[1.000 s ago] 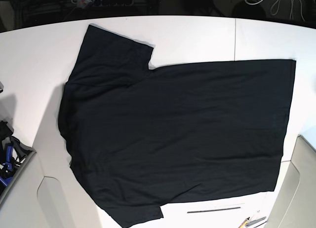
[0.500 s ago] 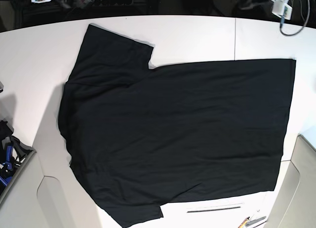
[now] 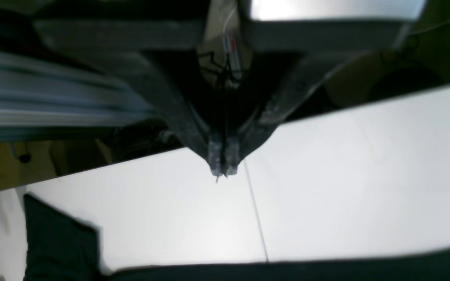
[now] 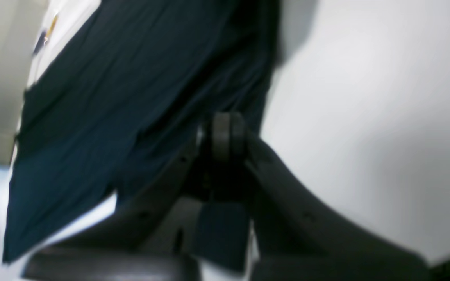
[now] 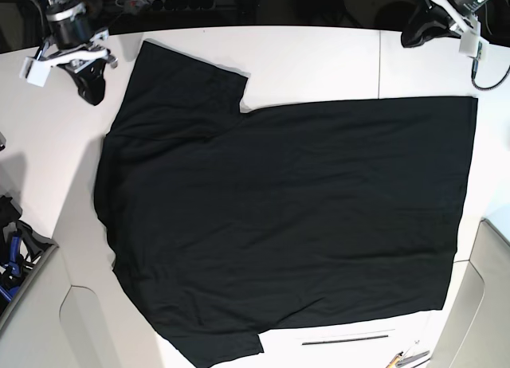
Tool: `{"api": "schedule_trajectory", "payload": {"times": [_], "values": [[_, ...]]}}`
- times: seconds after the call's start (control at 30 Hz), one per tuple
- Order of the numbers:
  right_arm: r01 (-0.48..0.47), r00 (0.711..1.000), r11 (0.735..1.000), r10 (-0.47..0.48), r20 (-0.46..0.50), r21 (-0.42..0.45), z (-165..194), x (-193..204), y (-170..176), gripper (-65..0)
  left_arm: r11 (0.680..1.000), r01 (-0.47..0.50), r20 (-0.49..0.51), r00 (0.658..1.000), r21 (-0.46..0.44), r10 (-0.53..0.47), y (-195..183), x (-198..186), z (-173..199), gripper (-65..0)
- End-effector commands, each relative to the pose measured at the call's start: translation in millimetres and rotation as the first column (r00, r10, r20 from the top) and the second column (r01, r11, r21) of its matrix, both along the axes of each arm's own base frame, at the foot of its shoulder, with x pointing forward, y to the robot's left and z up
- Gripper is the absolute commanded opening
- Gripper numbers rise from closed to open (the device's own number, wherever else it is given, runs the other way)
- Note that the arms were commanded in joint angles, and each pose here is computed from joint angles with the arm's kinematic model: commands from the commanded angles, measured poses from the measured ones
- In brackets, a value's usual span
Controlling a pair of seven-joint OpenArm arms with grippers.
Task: Fold the T-shirt properly
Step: 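Grasp the shirt's shoulder corners with the left and right grippers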
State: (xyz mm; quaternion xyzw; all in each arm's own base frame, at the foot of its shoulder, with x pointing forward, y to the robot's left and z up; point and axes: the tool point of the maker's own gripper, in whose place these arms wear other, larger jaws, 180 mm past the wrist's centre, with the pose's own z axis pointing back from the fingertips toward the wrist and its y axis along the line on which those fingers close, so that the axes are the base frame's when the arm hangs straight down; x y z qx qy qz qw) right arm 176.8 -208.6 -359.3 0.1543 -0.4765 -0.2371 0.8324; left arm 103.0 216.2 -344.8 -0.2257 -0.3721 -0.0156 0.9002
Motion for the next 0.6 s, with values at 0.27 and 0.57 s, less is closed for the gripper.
{"api": "schedule_trajectory", "payload": {"times": [0.27, 0.57], "values": [[0.043, 0.997, 0.97, -0.025, 0.076, -0.241, 19.9, 44.5, -42.8, -35.6, 1.0, 0.012, 0.05, 0.999, -0.011, -0.012, -1.6, 12.0, 10.4, -56.0], [0.02, 1.0, 0.993, -0.018, 0.023, -0.119, -10.5, 79.1, -34.7, -29.4, 1.0, 0.012, 0.051, 0.999, -0.011, -0.011, -1.6, 12.2, 10.5, -42.1]]}}
